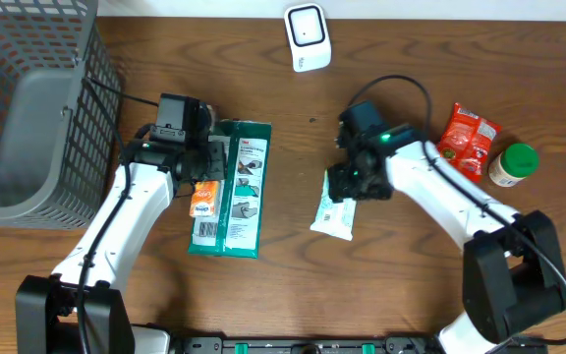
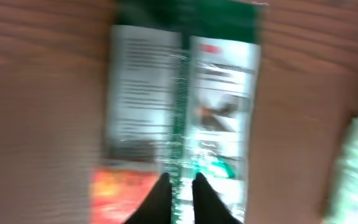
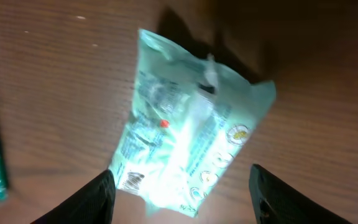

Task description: Scan the item barcode

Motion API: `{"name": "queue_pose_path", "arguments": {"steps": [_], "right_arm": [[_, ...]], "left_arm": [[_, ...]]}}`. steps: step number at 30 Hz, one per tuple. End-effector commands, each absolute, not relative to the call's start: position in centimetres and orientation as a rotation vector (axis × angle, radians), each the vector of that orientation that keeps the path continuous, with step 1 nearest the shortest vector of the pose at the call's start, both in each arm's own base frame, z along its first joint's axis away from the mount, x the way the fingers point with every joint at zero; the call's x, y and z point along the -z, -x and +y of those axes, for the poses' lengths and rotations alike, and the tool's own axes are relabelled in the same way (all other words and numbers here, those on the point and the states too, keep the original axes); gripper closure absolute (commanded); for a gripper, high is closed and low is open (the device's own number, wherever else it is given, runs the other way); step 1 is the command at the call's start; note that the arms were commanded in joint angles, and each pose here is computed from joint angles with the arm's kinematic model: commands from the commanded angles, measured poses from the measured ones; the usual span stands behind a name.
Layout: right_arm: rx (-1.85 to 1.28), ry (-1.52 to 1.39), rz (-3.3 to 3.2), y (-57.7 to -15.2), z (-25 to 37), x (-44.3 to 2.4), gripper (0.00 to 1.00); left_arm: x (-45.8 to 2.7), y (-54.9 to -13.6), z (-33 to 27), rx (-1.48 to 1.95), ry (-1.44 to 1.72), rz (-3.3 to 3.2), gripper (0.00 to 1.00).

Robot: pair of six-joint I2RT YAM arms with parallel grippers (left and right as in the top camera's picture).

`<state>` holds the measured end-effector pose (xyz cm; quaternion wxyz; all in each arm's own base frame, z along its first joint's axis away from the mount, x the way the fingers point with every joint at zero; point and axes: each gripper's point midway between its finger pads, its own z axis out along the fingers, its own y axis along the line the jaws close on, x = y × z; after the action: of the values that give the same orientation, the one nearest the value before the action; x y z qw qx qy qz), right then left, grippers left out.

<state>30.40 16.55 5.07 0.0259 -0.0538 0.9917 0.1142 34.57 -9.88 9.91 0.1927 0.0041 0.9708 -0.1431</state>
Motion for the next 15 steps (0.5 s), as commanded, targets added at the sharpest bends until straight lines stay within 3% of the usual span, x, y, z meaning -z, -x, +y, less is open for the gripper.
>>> {"name": "queue_pose_path", "arguments": {"steps": [1, 7, 15], "right_arm": [[-0.624, 0.084, 3.114, -29.7, 16.9, -5.4, 0.36], [-0.655, -0.036, 3.136, -30.0, 13.5, -5.4, 0.35], [-0.92, -0.129, 3.114, -28.5, 11.8, -4.0, 0.37]], "left_arm": [[-10.6, -33.3, -13.6, 0.662, -0.17, 2.704, 0.92], [-10.3, -32.2, -17.8, 0.698, -0.337, 2.689, 0.93], [-7.8, -30.6, -24.5, 0.761, -0.526, 2.682, 0.92]]}}
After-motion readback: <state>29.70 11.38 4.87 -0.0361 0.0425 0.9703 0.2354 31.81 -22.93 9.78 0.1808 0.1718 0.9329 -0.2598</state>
